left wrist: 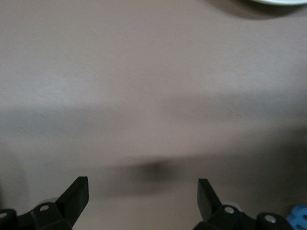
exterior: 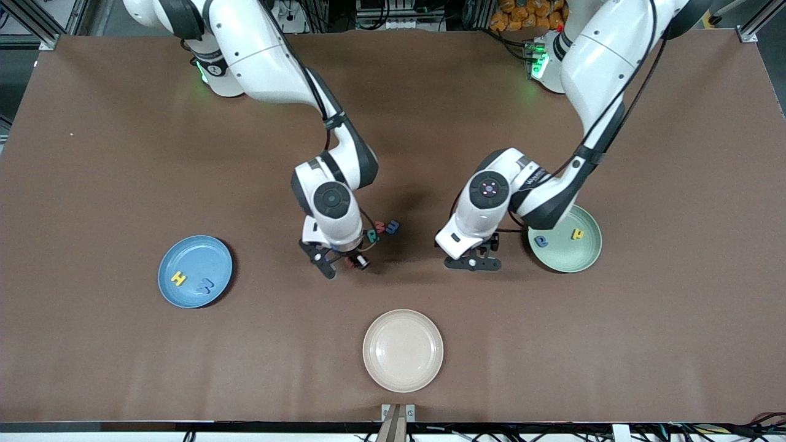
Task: Sort uppercase to blue plate, lowercase to green plate
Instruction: 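Carry the pink O to the blue plate while the left gripper returns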
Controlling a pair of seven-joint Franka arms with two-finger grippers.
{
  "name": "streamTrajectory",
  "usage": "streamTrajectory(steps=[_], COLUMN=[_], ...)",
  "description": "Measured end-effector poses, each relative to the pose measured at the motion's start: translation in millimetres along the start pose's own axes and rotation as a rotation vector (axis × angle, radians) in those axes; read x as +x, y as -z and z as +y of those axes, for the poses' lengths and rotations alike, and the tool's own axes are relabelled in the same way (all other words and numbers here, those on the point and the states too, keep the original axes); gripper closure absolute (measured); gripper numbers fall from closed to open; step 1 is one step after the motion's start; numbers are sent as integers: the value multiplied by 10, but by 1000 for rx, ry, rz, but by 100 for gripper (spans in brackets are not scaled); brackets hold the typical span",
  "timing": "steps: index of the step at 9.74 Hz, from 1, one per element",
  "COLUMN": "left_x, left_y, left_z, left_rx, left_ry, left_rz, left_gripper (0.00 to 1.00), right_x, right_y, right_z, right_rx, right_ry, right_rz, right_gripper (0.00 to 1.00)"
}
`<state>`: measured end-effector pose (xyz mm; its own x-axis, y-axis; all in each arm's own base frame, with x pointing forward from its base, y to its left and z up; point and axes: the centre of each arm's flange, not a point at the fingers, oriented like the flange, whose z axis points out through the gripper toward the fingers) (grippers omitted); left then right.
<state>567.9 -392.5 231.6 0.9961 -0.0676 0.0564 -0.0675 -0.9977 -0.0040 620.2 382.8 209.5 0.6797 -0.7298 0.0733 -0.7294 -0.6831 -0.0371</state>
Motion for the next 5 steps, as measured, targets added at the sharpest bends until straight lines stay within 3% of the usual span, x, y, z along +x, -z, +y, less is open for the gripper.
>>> streamTrajectory(steps=[2, 5], left_x=[-155, -589], left_y=[-81, -408], left_z=[357, 950], left_rx=[25, 45], left_ry=[-27, -63], left_rz=[43, 84], left_gripper=[0, 0], right_x=[679, 1678], right_y=[64, 151], right_z=[132, 584], right_rx=[-16, -102], right_ry=[81, 228], right_rz=[14, 0], right_gripper=[63, 63])
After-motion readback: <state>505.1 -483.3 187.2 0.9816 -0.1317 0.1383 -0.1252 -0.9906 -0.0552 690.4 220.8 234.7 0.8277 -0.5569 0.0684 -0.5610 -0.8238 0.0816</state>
